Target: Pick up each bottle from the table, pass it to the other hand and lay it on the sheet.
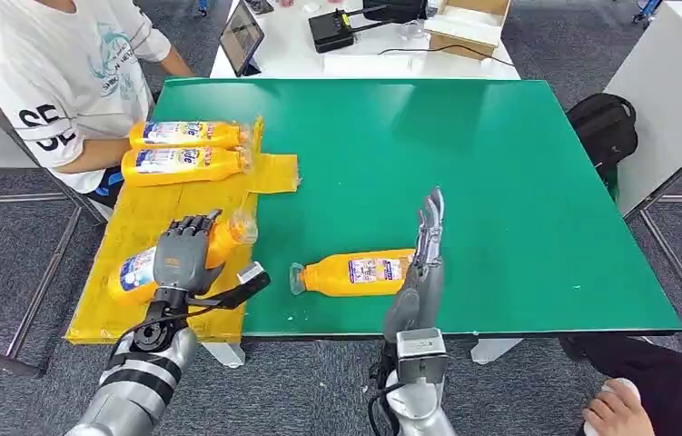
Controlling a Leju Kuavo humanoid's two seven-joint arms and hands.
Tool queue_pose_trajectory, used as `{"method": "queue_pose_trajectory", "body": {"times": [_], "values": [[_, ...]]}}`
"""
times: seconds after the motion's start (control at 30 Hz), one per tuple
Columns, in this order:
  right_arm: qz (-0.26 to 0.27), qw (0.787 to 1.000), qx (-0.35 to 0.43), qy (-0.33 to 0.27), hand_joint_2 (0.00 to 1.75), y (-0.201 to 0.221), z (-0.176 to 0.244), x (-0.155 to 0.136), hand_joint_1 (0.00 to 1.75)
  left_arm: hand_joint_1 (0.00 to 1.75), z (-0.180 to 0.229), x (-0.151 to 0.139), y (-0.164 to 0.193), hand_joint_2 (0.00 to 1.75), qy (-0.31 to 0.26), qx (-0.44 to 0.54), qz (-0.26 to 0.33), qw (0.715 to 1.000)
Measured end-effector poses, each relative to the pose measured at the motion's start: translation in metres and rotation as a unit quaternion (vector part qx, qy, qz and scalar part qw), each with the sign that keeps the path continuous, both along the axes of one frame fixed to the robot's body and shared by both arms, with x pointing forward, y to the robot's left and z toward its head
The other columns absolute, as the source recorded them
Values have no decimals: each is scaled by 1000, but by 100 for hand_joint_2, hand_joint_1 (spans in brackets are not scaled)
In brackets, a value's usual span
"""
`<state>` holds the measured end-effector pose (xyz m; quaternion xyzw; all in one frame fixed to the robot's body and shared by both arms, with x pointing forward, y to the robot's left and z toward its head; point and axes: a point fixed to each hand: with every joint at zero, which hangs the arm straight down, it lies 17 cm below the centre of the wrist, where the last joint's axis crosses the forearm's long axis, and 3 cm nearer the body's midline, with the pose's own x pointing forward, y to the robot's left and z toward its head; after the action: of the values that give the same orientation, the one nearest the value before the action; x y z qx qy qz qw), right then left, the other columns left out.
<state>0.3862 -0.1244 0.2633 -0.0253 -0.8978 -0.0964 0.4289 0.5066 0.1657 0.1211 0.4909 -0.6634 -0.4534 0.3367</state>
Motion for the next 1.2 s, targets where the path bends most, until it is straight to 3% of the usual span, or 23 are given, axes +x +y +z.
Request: {"method": "queue_pose_trajectory", "body": {"times": [0.6,1.0,1.13,1.17,1.2], "values": [[21,1000,-9,19,0,16,-15,6,0,175,-42,-4,-8,175,46,54,-29,997],[36,999,-22,26,0,26,-23,8,0,175,-72,1,-2,175,90,84,-25,992],[48,998,-30,31,0,34,-28,10,0,175,-82,13,15,175,118,100,7,988],[49,998,-31,31,0,34,-29,10,0,148,-83,14,17,175,121,101,10,987],[49,998,-32,32,0,35,-30,10,0,38,-85,15,19,175,125,101,13,987]]}}
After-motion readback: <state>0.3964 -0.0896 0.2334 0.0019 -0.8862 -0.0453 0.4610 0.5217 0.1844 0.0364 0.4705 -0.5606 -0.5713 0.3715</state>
